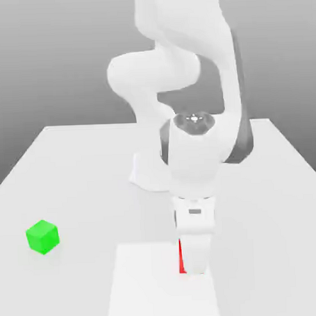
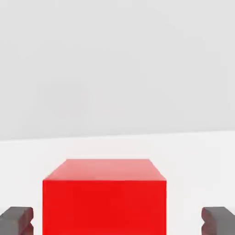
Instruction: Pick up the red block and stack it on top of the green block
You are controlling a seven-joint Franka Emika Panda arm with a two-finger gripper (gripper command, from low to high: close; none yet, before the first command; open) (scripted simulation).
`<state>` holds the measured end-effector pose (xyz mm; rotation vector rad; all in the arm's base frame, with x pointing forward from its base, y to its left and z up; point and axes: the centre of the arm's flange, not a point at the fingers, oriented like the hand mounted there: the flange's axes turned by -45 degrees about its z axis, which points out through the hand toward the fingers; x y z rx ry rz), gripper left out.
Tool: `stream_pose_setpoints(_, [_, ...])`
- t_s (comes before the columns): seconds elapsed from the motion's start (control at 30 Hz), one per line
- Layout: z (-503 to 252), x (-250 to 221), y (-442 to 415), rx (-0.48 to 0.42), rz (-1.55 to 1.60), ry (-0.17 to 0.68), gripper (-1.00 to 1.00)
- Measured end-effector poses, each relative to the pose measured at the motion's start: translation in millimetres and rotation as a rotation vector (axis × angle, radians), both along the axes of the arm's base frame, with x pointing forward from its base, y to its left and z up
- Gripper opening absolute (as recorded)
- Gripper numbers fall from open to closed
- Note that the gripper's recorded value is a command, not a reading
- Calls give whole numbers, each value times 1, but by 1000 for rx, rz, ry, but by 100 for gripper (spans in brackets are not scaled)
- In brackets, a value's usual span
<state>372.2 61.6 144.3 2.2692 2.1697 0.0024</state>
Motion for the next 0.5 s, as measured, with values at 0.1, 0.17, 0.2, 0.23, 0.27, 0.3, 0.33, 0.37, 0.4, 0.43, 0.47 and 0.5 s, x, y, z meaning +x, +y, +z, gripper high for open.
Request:
stream_pose_setpoints(0.1, [0, 0, 0, 0, 0, 2, -100])
stream_pose_setpoints(0.17, [-2, -1, 0, 0, -1, 4, -100])
stream_pose_setpoints(0.2, [0, 0, 0, 0, 0, 2, -100])
stream_pose_setpoints(0.23, [4, 1, 0, 0, 1, 0, -100])
stream_pose_setpoints(0.27, [8, 2, 0, 0, 2, -3, -100])
stream_pose_setpoints(0.3, [14, 4, 0, -1, 3, -5, -100])
stream_pose_setpoints(0.33, [19, 5, 0, -1, 4, -7, -100])
stream_pose_setpoints(0.37, [24, 6, 0, 0, 5, -9, -100])
stream_pose_setpoints(0.4, [29, 6, 1, -1, 5, -10, -100])
stream_pose_setpoints(0.43, [34, 7, 1, -1, 5, -11, -100])
stream_pose_setpoints(0.47, [39, 7, 1, 0, 5, -11, -100])
stream_pose_setpoints(0.5, [43, 6, 1, 0, 4, -10, -100])
